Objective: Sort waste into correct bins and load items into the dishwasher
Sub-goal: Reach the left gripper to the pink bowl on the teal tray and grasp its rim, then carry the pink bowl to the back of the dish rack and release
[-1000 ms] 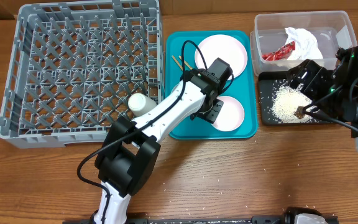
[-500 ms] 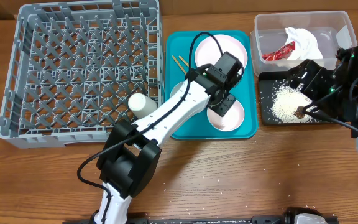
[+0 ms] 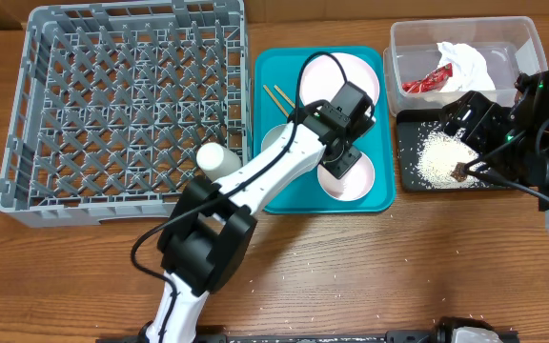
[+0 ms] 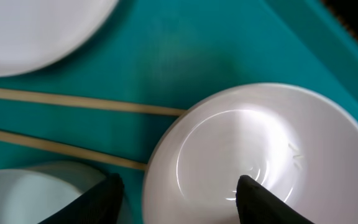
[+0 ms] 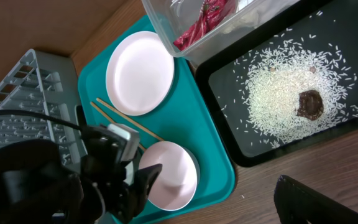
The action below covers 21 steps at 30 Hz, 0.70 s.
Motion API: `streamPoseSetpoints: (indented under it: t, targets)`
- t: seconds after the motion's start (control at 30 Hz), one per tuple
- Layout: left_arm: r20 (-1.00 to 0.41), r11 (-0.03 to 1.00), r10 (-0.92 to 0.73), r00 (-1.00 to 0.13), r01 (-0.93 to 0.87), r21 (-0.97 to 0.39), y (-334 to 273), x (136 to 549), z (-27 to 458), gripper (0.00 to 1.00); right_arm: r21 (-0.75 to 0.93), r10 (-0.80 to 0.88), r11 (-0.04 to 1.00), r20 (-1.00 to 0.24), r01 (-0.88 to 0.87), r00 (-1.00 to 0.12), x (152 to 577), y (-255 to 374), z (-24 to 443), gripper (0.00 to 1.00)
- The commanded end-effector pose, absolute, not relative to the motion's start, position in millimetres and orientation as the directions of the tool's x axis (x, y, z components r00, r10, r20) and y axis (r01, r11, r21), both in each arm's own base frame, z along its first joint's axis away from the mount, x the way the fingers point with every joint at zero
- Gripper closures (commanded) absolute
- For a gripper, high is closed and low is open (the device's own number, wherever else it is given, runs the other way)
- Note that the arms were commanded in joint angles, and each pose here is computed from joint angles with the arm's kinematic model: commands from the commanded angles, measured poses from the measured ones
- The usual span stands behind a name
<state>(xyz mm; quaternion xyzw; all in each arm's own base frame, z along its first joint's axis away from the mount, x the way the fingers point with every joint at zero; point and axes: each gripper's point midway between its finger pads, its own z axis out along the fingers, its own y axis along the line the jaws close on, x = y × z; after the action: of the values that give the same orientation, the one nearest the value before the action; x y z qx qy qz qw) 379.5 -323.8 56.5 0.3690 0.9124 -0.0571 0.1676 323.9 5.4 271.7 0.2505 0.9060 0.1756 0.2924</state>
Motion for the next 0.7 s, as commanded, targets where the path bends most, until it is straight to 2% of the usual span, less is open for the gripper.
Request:
streamPoseSetpoints:
  t: [0.0, 0.1, 0.17, 0.4, 0.5, 0.6, 0.67]
  targets:
    - [-0.306, 0.713, 0.675, -0.671, 0.701, 0.033, -319, 380, 38, 0.41, 0.466, 0.558, 0.813, -0.455, 0.349, -0.694, 324, 4, 276, 0.00]
    - [-0.311, 0.713, 0.673, -0.671, 0.701, 0.033, -319, 381, 38, 0.45, 0.466, 0.558, 0.813, -0.455, 0.349, -0.694, 324, 4, 276, 0.00]
    - [-0.308, 0.713, 0.674, -0.672, 0.700, 0.032, -319, 380, 38, 0.55, 0.466, 0.558, 0.813, -0.455, 0.349, -0.694, 324, 4, 276, 0.00]
    - [-0.244, 0.724, 0.672, -0.699, 0.689, 0.021, -309, 368, 33, 0.67, 0.465, 0.558, 0.814, -0.455, 0.349, -0.694, 324, 4, 276, 0.00]
    - [-0.239, 0.727, 0.669, -0.704, 0.686, 0.017, -308, 366, 33, 0.77, 0.466, 0.558, 0.813, -0.455, 0.349, -0.694, 324, 4, 276, 0.00]
    - [-0.240, 0.737, 0.659, -0.713, 0.676, 0.014, -308, 367, 33, 0.95, 0.466, 0.558, 0.814, -0.455, 0.348, -0.694, 324, 4, 276, 0.00]
    - [-0.240, 0.741, 0.654, -0.718, 0.671, 0.013, -308, 367, 33, 0.96, 0.465, 0.558, 0.814, -0.455, 0.349, -0.694, 324, 4, 276, 0.00]
